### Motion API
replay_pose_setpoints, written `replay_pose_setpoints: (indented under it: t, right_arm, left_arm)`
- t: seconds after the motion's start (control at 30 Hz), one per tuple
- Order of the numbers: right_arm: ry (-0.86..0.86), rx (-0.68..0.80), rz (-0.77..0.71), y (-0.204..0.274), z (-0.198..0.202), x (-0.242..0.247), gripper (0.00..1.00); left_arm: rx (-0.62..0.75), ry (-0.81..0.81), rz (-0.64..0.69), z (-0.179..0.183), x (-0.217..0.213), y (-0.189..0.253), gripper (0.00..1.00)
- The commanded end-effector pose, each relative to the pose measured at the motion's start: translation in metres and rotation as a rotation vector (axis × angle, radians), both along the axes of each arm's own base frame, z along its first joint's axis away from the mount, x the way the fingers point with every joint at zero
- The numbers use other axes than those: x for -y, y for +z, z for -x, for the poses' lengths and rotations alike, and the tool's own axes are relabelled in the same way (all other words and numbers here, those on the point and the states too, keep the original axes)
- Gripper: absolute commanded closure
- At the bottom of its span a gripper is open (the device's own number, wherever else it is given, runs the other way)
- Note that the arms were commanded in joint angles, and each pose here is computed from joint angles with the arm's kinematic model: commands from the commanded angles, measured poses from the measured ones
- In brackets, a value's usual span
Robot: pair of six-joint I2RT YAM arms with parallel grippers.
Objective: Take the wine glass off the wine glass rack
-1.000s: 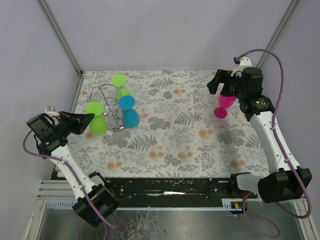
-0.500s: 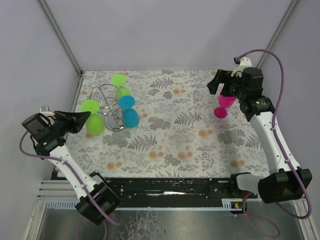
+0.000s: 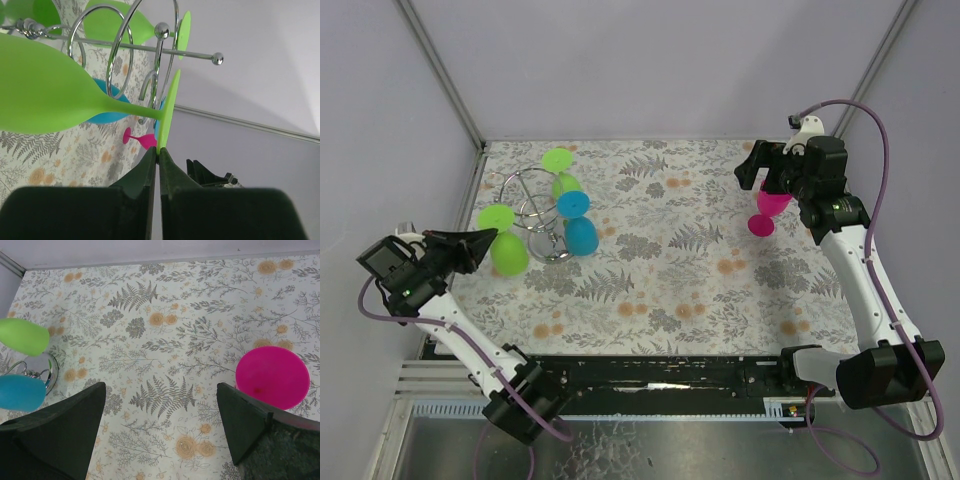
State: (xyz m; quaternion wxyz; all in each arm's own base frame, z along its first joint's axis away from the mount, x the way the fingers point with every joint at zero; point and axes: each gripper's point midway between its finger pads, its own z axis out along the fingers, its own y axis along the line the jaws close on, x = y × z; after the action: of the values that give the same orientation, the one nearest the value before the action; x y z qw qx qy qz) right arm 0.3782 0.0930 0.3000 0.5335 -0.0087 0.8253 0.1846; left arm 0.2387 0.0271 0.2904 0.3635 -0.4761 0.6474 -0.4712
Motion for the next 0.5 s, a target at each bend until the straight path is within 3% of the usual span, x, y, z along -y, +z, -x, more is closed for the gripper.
replay_pose_setpoints:
  t: [0.0,0.47]
  right_arm:
    - [0.026,0.071,-0.017,0.021,0.004,-0.006,0.01]
    - [0.029,0.071,-0.023,0.021,0.008,-0.007,0.01]
  left_arm:
    - [0.042,-0.054,0.002,0.010,0.014,0.016,1.00]
    - [0.013,0.027,-0.035,0.020,0.005,0.017,1.00]
